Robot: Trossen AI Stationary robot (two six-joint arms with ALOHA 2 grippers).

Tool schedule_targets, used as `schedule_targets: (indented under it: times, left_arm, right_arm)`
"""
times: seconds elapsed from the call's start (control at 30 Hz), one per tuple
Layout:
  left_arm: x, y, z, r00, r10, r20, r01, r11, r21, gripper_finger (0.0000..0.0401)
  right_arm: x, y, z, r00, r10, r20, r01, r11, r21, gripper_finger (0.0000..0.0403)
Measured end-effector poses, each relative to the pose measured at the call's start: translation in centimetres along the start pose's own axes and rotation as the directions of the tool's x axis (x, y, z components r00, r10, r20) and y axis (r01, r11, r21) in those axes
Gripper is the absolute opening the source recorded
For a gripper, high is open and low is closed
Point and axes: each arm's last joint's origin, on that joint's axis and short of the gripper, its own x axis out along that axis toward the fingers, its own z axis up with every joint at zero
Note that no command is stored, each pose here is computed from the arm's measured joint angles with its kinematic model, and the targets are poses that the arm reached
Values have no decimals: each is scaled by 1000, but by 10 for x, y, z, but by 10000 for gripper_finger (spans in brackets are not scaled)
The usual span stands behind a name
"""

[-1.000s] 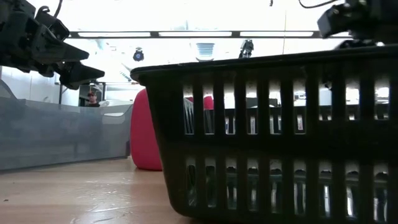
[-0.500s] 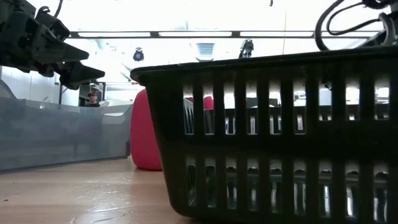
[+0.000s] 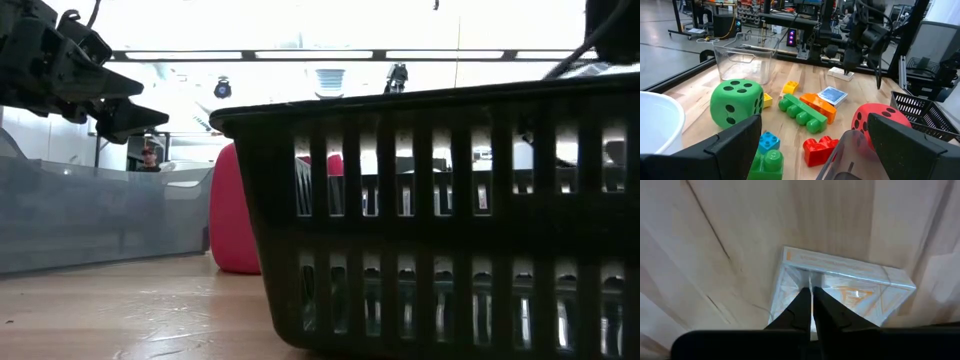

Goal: Pick & Place Toys
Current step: Put the yellow deck of cards into the black bin

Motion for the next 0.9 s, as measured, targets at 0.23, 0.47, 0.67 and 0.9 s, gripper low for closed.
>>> schedule_targets:
  times: [0.23,0.47,0.67,0.9]
  left_arm:
    - [0,0,0,1000,0,2,0,1000,0,362]
    - [0,0,0,1000,7,5,-7,1000,-1,362]
    - [0,0,1,1000,7,11,-7,1000,3,362]
    - [0,0,0,1000,8,7,-8,1000,4,362]
  right_arm:
    - [0,6,13,984,38,174,-26,997,-69,19]
    - [-14,8,42,859,63,508,9,990,-137,19]
    - [-22,-6,56,758,-114,643,210,975,-75,19]
    - [-46,-5,55,647,-104,756,339,927,-162,19]
